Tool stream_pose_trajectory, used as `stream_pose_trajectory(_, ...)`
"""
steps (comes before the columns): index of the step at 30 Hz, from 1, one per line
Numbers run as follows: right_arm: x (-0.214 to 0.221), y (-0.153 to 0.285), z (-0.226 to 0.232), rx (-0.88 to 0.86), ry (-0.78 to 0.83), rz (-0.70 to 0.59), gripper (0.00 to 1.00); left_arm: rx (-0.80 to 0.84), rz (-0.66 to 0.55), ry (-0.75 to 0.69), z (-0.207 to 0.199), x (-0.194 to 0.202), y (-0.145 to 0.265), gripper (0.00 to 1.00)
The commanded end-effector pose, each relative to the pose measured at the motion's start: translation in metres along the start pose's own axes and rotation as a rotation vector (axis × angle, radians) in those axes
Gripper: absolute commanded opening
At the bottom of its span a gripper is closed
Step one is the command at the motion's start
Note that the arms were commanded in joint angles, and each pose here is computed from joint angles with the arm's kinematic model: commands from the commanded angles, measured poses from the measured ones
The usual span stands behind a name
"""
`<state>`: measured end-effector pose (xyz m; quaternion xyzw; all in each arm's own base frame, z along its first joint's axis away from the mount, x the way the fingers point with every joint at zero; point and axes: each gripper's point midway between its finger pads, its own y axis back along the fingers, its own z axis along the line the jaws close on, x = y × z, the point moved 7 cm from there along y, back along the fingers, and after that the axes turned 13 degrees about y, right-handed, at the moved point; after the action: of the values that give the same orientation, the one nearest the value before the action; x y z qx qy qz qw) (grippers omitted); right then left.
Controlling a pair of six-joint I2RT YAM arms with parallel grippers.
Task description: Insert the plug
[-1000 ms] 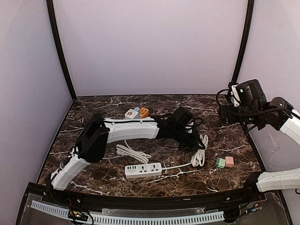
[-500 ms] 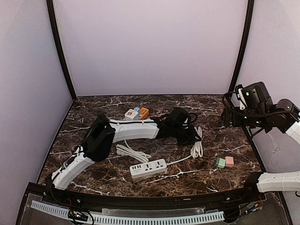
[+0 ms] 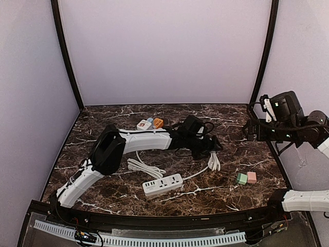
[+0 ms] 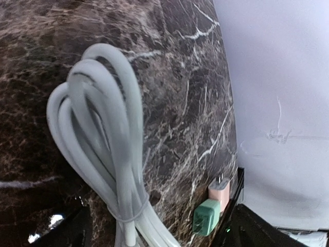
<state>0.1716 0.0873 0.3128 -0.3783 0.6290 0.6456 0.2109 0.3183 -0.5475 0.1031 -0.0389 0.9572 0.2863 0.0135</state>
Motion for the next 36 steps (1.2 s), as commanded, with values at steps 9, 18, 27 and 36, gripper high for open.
stream_pose_trajectory(9, 0.007, 0.003, 0.004, -0.056, -0.031, 0.051, 0.99, 0.022, 0.019, -0.298, -0.062, 0.013, 0.057, 0.99)
stream_pose_trajectory(18, 0.005, -0.012, 0.003, 0.03, -0.155, 0.099, 0.99, -0.142, -0.033, -0.814, -0.084, 0.037, 0.096, 0.99)
stream_pose_trajectory(27, -0.011, -0.021, 0.012, 0.033, -0.176, 0.121, 0.99, -0.148, 0.052, -1.122, -0.074, 0.054, 0.098, 0.99)
stream_pose_trajectory(36, -0.016, -0.02, 0.015, 0.011, -0.207, 0.145, 0.99, -0.023, 0.144, -1.388, -0.069, 0.097, 0.078, 0.99)
